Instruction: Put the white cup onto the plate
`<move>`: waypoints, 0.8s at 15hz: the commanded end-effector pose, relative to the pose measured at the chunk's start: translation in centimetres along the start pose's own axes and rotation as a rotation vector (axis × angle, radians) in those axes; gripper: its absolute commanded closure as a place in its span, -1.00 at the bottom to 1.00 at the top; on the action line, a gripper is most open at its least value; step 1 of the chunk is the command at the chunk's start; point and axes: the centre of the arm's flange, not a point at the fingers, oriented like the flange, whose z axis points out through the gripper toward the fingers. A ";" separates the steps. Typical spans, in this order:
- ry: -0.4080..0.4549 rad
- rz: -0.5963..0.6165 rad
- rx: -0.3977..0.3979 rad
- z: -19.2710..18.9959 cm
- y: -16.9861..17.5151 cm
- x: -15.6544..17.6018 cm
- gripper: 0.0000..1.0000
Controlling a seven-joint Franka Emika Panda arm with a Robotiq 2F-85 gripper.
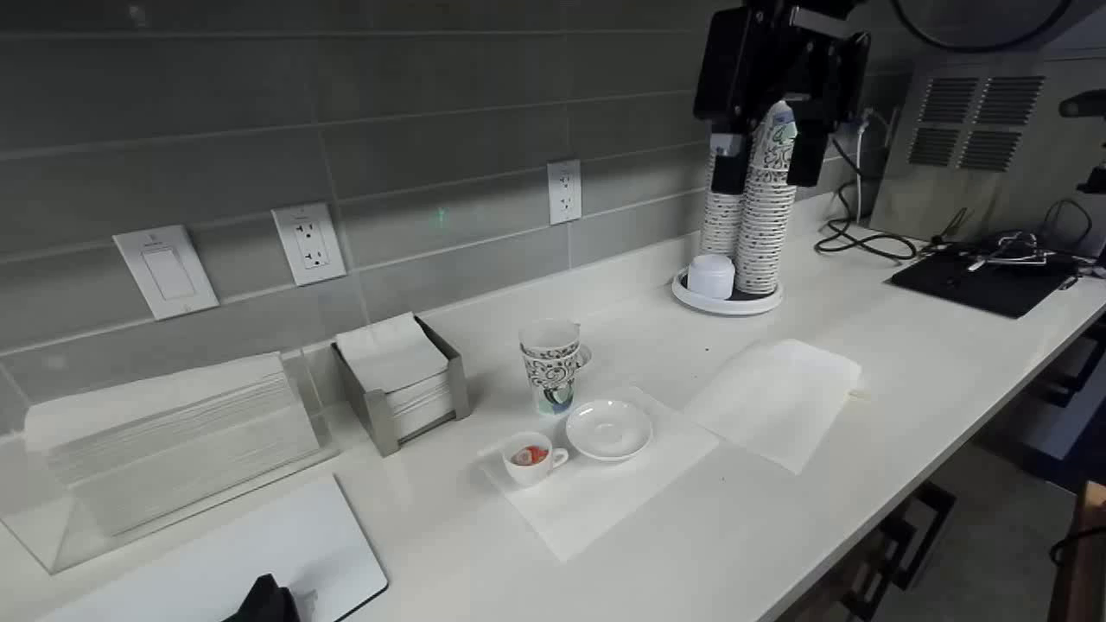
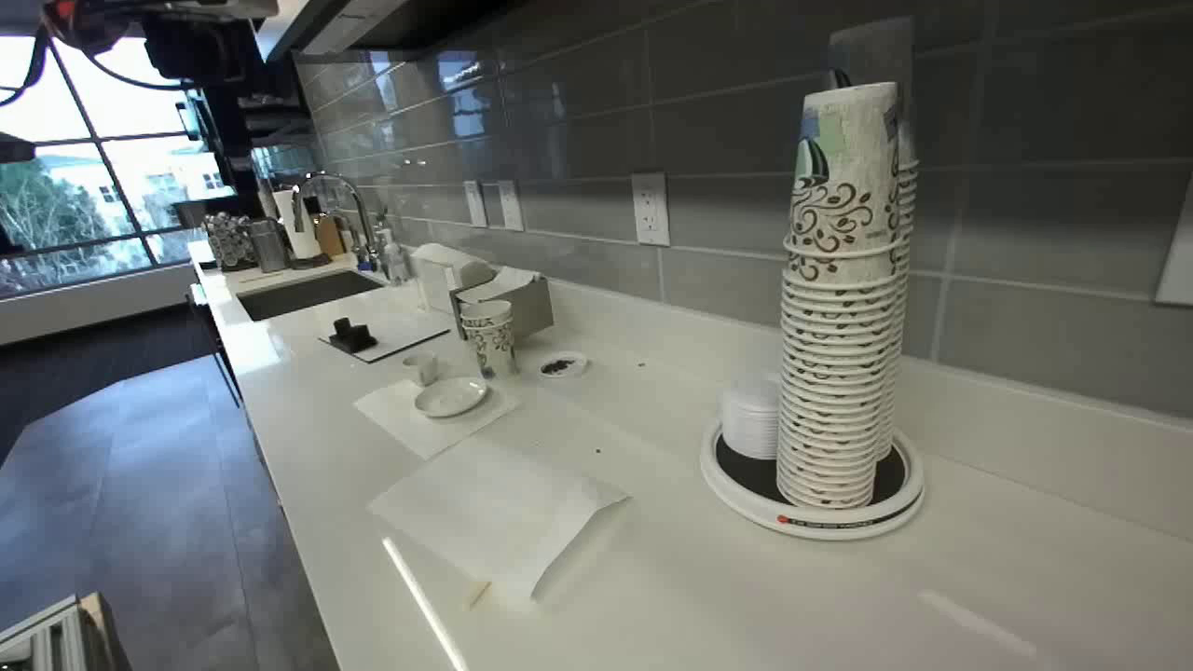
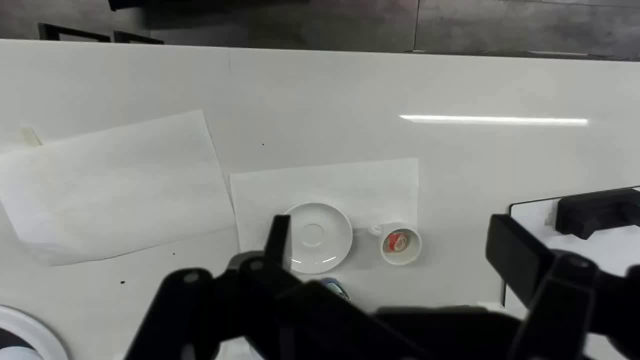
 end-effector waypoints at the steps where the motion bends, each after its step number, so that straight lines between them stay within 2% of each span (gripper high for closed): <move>1: 0.000 0.000 0.000 0.0 0.0 0.0 -1.00; 7: 0.000 0.000 0.000 0.0 0.0 0.0 -1.00; 9: 0.004 -0.179 0.026 1.1 -1.0 1.4 -1.00; 12: 0.033 -0.338 0.050 4.2 -1.8 3.4 -1.00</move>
